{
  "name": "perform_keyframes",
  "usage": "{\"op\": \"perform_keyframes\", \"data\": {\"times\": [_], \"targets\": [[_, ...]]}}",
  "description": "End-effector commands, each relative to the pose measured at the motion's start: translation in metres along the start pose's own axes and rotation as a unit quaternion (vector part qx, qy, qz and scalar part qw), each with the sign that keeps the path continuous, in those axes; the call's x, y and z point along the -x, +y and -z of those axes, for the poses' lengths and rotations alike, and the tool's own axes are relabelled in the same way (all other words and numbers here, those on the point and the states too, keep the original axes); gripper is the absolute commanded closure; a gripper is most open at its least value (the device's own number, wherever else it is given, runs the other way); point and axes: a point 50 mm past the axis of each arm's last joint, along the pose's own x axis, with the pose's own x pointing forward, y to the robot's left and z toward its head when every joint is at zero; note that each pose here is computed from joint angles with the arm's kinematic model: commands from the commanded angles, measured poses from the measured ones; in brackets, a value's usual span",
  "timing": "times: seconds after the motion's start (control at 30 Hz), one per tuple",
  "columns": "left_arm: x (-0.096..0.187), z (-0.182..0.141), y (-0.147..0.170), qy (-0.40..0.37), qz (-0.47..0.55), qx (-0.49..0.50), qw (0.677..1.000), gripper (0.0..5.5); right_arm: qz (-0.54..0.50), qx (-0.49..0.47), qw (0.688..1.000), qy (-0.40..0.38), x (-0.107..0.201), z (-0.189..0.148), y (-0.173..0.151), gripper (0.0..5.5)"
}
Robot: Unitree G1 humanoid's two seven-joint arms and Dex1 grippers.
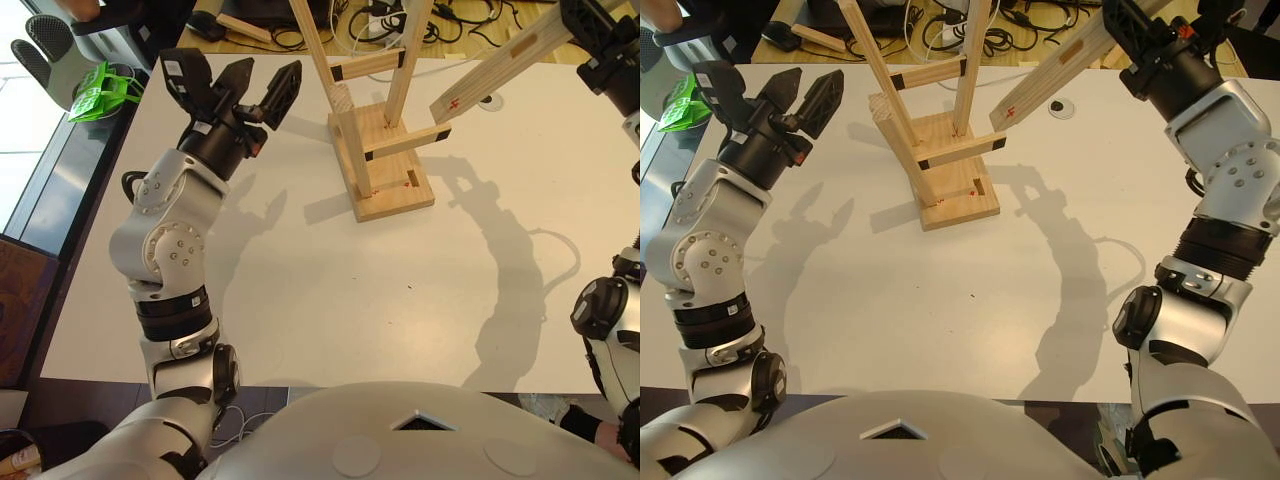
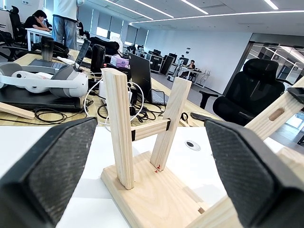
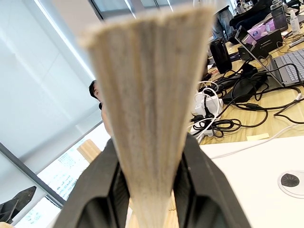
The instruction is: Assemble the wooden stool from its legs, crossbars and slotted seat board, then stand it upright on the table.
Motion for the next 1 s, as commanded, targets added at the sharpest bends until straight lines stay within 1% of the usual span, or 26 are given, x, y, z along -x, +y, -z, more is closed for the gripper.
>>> {"op": "perform_keyframes", "data": {"times": [0.03, 1.0], "targets": [[-0.0011, -0.0012, -0.0007, -0.003, -0.002, -0.001, 1.0, 1.34, -0.003, 0.001, 1.0, 0.0, 0.0014, -0.0003, 0.002, 4.5], [-0.0029, -0.0039, -0.0007, -0.01, -0.001, -0.001, 1.0, 1.34, -0.018, -0.002, 1.0, 0.005, -0.0008, 0.0022, 0.0056, 4.5]]}}
